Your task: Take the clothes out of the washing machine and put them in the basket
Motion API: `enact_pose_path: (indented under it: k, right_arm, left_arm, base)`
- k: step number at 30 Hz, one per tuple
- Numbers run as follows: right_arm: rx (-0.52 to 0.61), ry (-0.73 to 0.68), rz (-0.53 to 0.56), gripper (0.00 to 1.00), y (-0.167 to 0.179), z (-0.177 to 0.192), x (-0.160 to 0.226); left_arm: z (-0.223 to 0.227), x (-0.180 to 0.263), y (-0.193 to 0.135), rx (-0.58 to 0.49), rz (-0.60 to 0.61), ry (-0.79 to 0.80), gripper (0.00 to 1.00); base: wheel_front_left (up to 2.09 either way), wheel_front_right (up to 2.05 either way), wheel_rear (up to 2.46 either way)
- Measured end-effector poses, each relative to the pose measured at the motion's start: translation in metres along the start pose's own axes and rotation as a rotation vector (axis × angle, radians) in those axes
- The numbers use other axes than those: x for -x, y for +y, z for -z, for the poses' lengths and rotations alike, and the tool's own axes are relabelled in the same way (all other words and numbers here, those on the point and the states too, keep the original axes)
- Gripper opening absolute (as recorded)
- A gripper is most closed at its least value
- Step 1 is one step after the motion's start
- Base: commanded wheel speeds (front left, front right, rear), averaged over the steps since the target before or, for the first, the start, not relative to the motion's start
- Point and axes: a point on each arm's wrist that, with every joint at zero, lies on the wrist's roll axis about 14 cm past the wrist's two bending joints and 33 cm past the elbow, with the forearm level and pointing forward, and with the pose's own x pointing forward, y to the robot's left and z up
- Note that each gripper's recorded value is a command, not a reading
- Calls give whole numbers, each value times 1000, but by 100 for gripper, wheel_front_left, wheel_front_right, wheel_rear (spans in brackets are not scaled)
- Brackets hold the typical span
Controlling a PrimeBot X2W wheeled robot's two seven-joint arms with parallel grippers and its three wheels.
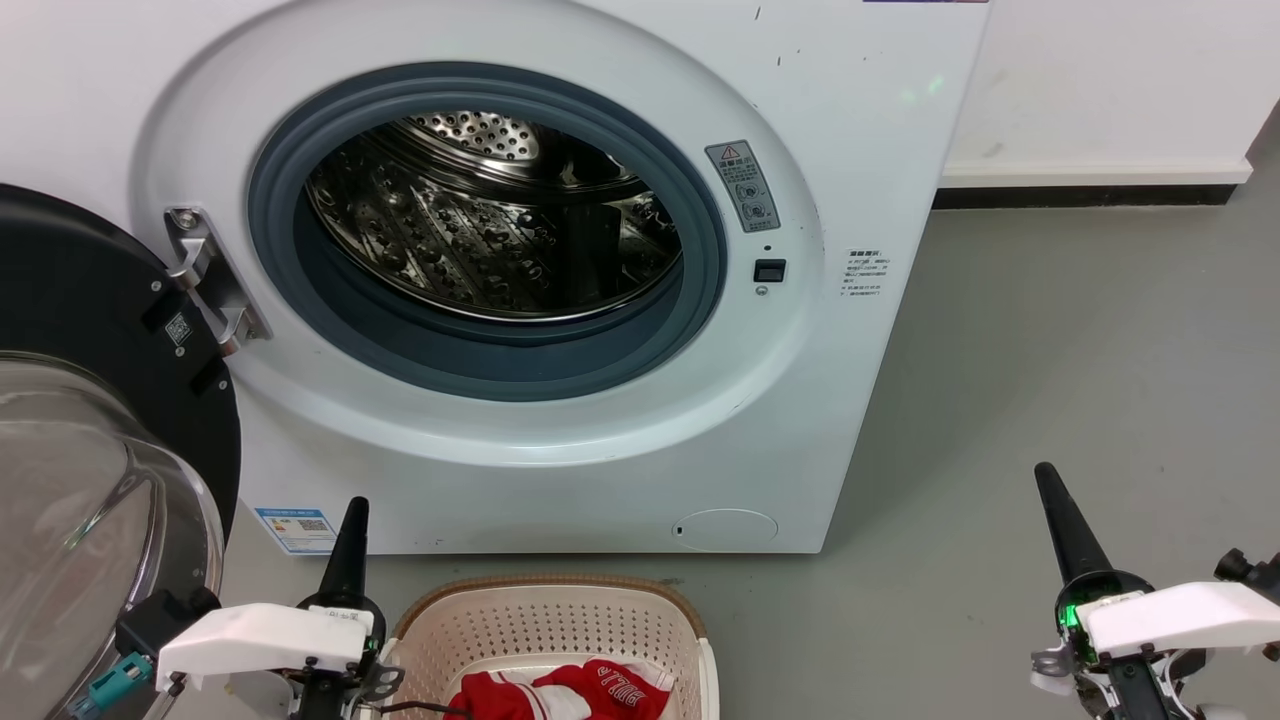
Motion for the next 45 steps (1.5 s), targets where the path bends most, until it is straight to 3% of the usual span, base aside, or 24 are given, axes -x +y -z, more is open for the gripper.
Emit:
enact_pose_path:
  k: [45]
  right_arm:
    - [-379, -22, -1, 0, -3, -8, -10]
  left_arm:
    - [-13, -2, -9, 384, 68, -9, 0]
  base:
    - [0, 0, 0]
